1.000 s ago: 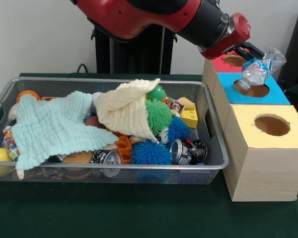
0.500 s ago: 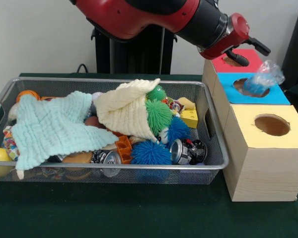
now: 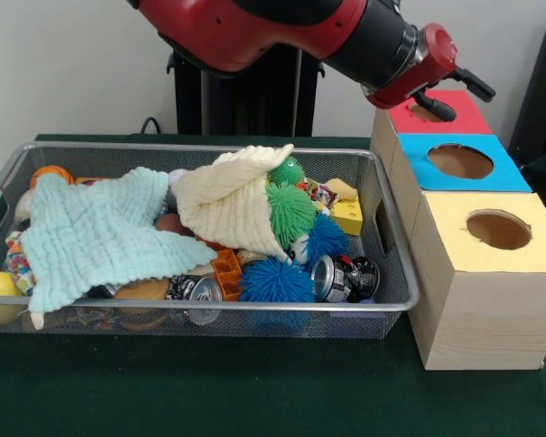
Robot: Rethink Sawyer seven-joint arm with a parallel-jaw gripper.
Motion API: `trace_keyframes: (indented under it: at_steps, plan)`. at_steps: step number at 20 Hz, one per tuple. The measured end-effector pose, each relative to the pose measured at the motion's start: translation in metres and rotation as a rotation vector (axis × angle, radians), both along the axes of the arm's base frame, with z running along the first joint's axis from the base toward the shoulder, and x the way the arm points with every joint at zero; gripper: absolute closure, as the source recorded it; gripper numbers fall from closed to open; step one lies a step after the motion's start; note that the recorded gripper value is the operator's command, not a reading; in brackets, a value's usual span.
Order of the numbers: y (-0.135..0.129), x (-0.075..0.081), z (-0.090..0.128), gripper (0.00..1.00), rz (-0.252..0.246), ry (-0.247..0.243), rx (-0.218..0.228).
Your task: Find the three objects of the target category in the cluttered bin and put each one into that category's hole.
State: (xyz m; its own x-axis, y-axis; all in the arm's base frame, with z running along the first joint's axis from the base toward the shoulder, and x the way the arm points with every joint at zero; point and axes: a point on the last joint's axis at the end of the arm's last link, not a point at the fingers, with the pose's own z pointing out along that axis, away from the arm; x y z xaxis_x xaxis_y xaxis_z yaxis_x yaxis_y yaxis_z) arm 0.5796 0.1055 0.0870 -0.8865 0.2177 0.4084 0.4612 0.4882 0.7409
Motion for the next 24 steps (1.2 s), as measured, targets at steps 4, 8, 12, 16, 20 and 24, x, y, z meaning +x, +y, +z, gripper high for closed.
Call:
trace_keyframes:
  at_steps: [4, 8, 12, 16, 20, 24]
  plan:
    - [0.000, -0.002, 0.000, 0.00, 0.011, -0.009, -0.009]
    - [-0.002, -0.008, -0.001, 0.00, 0.054, -0.019, -0.047]
    - [-0.005, -0.022, -0.002, 0.00, 0.170, -0.015, -0.117]
    - [-0.013, -0.032, 0.003, 0.00, 0.302, -0.003, -0.190]
    - [-0.025, -0.032, 0.010, 0.00, 0.409, -0.008, -0.282]
    - [-0.036, -0.021, 0.017, 0.00, 0.484, -0.041, -0.398]
